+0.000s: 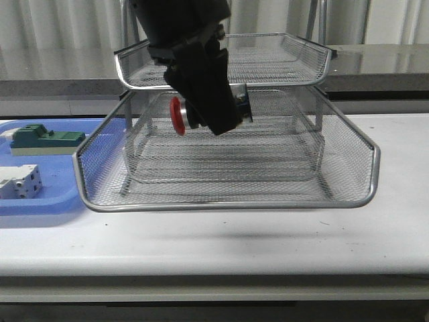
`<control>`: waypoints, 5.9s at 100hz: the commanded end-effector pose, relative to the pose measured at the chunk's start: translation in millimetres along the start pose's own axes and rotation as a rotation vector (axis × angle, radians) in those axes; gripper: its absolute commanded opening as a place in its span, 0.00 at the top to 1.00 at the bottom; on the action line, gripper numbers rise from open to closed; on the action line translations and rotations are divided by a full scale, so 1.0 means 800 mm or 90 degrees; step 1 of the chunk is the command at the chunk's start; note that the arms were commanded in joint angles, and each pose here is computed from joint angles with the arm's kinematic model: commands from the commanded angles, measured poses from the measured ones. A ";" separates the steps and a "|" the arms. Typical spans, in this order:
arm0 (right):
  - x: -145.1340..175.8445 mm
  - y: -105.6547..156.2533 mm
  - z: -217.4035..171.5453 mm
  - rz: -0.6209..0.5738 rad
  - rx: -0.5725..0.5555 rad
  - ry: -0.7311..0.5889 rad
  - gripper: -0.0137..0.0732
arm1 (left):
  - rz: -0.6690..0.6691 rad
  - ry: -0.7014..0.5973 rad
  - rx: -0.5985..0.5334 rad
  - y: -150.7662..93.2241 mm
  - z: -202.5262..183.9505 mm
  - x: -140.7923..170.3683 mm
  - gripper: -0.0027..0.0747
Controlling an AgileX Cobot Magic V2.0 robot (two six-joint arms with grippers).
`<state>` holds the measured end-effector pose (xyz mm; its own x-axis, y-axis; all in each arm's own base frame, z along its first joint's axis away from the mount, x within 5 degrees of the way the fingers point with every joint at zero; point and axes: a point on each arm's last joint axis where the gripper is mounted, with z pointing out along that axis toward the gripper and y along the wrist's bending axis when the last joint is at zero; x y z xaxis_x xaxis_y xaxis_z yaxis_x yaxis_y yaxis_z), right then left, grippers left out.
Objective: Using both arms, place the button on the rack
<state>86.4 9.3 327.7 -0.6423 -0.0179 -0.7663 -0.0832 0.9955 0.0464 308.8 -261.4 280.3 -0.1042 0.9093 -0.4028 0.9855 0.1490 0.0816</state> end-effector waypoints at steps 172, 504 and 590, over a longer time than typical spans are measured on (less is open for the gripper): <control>-0.017 0.000 -0.009 0.000 0.003 -0.058 0.92 | -0.385 -0.189 -0.367 0.003 -0.266 0.184 0.37; -0.056 0.040 0.070 -0.156 -0.244 -0.048 0.92 | -0.522 -0.631 -0.742 -0.253 -0.176 0.316 0.99; 0.001 0.188 0.209 -0.468 -0.431 0.091 0.91 | -0.522 -0.631 -0.742 -0.253 -0.176 0.316 0.99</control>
<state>190.6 167.6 218.8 -0.3734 -0.6887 -0.6215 -0.8935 0.4472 0.0413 64.2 -10.8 276.3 -0.0028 -0.0043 -1.0000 0.1097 0.9939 -0.0046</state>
